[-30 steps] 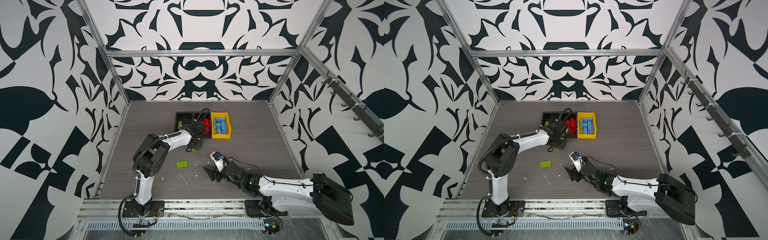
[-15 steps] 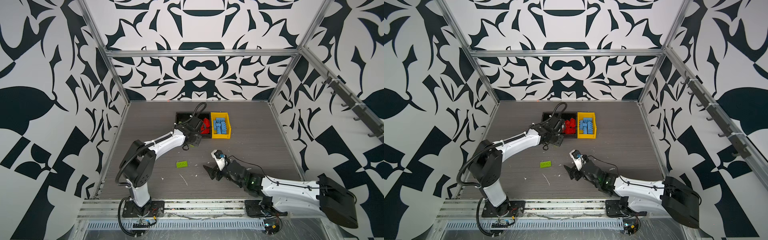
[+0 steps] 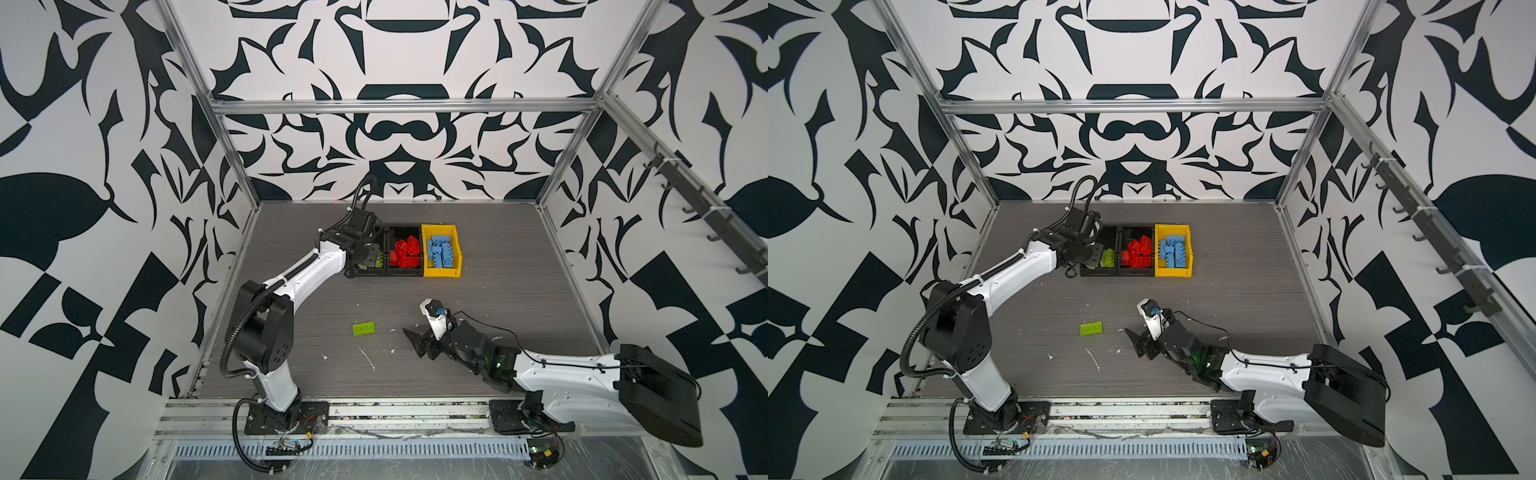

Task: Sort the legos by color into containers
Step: 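Carry the green brick over the green-brick bin and release it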

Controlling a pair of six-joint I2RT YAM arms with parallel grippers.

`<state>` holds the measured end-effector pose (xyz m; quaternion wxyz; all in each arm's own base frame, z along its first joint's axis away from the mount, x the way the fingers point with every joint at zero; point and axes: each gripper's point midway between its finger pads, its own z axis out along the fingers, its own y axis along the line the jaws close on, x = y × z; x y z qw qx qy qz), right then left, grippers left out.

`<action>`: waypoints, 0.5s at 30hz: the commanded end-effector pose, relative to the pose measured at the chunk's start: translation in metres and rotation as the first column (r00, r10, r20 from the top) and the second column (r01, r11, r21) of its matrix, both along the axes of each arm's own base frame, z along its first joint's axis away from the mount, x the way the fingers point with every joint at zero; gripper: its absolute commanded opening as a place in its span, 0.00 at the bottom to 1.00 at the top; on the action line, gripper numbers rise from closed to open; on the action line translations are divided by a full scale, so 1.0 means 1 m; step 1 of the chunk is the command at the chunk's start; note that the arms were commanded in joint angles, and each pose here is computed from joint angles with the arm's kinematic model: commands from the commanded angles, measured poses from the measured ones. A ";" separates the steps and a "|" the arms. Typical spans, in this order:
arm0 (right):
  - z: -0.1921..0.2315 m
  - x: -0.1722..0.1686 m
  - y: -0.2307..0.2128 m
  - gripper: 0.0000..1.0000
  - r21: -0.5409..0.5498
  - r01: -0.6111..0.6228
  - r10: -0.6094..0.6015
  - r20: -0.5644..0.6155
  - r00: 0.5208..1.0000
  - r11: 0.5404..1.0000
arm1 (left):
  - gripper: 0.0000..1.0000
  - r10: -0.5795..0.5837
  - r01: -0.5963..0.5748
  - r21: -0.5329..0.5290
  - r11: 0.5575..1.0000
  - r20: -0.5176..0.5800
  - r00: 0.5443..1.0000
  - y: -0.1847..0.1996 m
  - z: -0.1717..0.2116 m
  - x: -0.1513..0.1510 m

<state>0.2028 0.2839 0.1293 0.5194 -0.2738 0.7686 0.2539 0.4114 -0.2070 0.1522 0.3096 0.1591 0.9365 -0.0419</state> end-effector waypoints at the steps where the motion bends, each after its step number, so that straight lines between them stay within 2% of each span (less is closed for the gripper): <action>1: 0.024 0.003 0.001 0.87 0.079 0.010 -0.013 0.049 0.999 0.997 | 0.22 -0.039 0.039 -0.006 0.999 0.030 0.999 -0.016 0.007 0.015; 10: 0.024 0.002 -0.001 0.88 0.083 0.007 -0.011 0.050 0.999 0.997 | 0.22 0.010 -0.010 0.032 0.999 0.005 1.000 -0.016 -0.014 0.059; 15: 0.022 0.002 0.001 0.88 0.077 0.002 -0.005 0.045 0.999 0.997 | 0.23 0.030 -0.030 0.029 0.999 -0.010 0.999 -0.010 -0.027 0.073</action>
